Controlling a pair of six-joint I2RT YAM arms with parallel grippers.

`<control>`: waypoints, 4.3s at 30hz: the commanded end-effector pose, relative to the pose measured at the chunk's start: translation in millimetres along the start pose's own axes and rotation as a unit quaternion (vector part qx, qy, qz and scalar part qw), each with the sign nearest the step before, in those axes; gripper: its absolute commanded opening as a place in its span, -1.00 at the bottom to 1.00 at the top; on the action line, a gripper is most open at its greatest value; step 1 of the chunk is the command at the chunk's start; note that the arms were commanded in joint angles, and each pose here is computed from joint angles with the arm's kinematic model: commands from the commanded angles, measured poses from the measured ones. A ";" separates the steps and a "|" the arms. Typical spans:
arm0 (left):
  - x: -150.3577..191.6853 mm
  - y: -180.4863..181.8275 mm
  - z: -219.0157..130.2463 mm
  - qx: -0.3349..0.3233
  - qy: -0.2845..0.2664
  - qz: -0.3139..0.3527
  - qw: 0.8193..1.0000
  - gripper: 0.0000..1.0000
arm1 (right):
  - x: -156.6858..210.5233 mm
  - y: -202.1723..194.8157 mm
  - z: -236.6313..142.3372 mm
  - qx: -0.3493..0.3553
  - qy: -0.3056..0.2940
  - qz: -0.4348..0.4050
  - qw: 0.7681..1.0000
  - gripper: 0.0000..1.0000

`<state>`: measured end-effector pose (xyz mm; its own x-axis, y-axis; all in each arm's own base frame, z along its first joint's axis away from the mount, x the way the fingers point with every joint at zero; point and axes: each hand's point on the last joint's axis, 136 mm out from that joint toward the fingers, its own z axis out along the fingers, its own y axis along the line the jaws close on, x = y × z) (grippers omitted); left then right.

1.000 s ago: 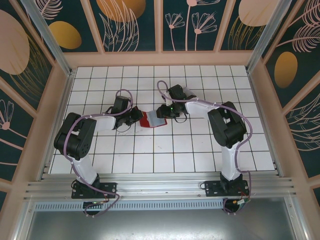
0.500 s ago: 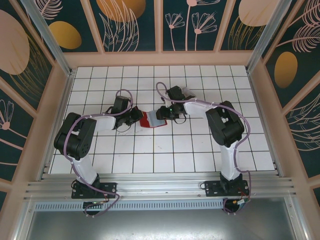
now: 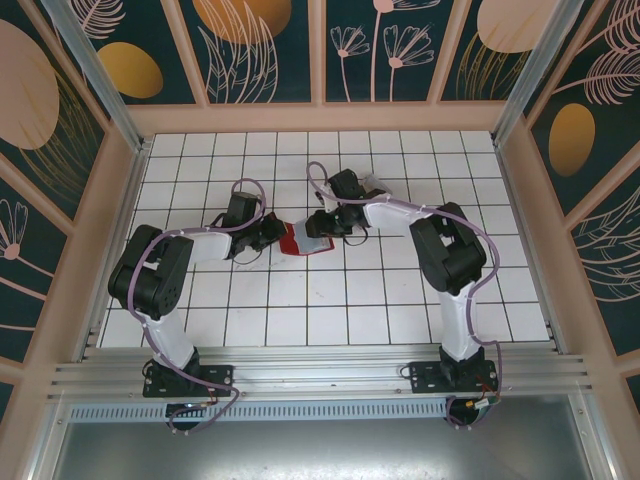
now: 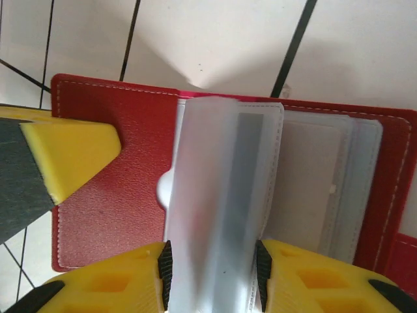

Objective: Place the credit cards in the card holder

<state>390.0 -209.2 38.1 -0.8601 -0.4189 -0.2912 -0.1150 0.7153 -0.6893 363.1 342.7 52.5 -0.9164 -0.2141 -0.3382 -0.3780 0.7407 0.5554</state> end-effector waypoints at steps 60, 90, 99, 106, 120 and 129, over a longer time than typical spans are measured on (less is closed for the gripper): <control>13.6 14.3 8.8 0.007 0.012 -0.018 1.000 -1.00 | 12.8 17.0 37.9 -0.037 0.038 0.015 0.998 -0.10; 5.8 22.1 -29.2 -0.049 -0.035 -0.001 0.998 -0.05 | -15.3 31.0 -5.5 -0.087 -0.024 0.016 0.996 -0.09; 1.9 10.7 -40.7 -0.056 -0.042 0.030 0.997 -0.04 | -11.6 -1.6 -28.8 -0.001 -0.046 0.018 0.999 -0.09; 11.9 12.2 -30.9 -0.066 -0.023 0.042 0.997 -0.15 | -2.9 -22.9 -11.4 0.031 -0.026 0.030 0.999 -0.09; 22.8 22.1 -19.0 -0.065 -0.004 0.036 0.997 -0.72 | 9.0 -39.3 5.6 0.064 0.001 0.030 0.997 -0.09; 34.6 38.5 -6.4 -0.072 0.010 0.022 0.997 -0.92 | 19.2 -13.6 28.3 0.024 0.030 0.024 0.999 -0.09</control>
<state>358.1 -188.6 15.9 -0.8666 -0.3769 -0.3271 -0.1417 0.8143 -0.5628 375.5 335.0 38.6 -0.9254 -0.1599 -0.3435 -0.3287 0.7896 0.5181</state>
